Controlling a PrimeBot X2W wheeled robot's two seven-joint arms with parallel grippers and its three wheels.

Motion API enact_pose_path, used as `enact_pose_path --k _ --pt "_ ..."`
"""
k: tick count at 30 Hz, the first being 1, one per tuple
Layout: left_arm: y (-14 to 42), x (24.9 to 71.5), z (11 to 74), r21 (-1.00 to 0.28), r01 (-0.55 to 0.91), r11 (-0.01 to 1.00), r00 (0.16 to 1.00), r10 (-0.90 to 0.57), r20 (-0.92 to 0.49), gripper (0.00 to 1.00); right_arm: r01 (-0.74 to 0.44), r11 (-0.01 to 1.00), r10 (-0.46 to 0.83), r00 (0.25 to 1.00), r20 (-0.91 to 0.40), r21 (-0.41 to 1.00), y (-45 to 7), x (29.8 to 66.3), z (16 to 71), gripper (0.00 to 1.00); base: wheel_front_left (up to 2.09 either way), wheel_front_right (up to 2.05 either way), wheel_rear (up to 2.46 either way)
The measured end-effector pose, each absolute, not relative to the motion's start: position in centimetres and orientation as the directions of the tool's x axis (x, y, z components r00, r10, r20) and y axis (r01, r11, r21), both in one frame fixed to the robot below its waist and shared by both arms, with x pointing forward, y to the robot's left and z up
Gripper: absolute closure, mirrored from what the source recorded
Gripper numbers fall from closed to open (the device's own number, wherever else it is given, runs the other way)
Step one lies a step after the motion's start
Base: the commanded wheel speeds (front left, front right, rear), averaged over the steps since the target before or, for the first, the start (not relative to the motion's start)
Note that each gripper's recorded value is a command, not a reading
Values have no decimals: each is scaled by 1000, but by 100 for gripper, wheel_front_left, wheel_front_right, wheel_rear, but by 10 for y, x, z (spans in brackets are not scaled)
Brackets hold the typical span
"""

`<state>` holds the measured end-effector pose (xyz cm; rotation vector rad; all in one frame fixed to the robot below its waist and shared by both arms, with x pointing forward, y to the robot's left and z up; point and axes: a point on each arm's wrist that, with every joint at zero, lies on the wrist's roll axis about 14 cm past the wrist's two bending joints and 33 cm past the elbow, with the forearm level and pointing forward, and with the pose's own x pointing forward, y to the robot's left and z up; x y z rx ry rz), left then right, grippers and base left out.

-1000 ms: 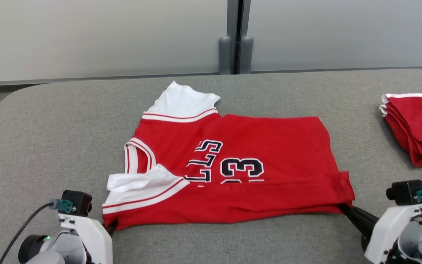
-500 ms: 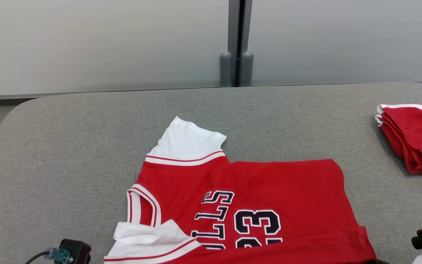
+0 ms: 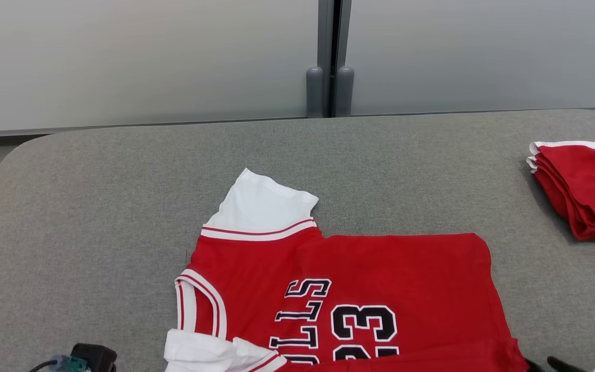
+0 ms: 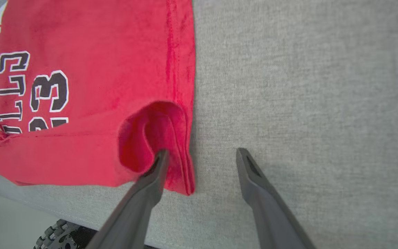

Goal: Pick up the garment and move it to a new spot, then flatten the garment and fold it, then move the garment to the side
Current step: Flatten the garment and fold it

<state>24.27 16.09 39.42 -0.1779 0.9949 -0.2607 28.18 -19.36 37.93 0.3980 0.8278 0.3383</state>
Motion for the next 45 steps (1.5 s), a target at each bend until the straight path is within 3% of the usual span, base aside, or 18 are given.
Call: enact_pose_path --k 9,16,20,25,37,45 --pt "167 312 446 -134 270 954 704 -290 -649 0 -228 901 391 797 -461 369 -213 332 443 0 0 0 0" --pt "153 386 481 -100 379 920 754 -369 -544 0 -243 900 378 847 -373 361 -203 381 466 0 0 0 0" --pt "139 422 479 -126 431 893 717 -424 -554 0 -216 898 363 856 -369 384 -201 411 465 0 0 0 0" --pt "123 462 463 -154 480 864 640 -464 -613 0 -218 885 399 810 -429 411 -185 436 447 0 0 0 0" --pt "93 524 409 -220 516 828 469 -488 -736 0 -193 872 448 683 -577 450 -169 447 393 0 0 0 0" --pt "75 546 377 -266 499 825 412 -496 -764 0 -212 869 462 672 -578 448 -165 445 388 0 0 0 0"
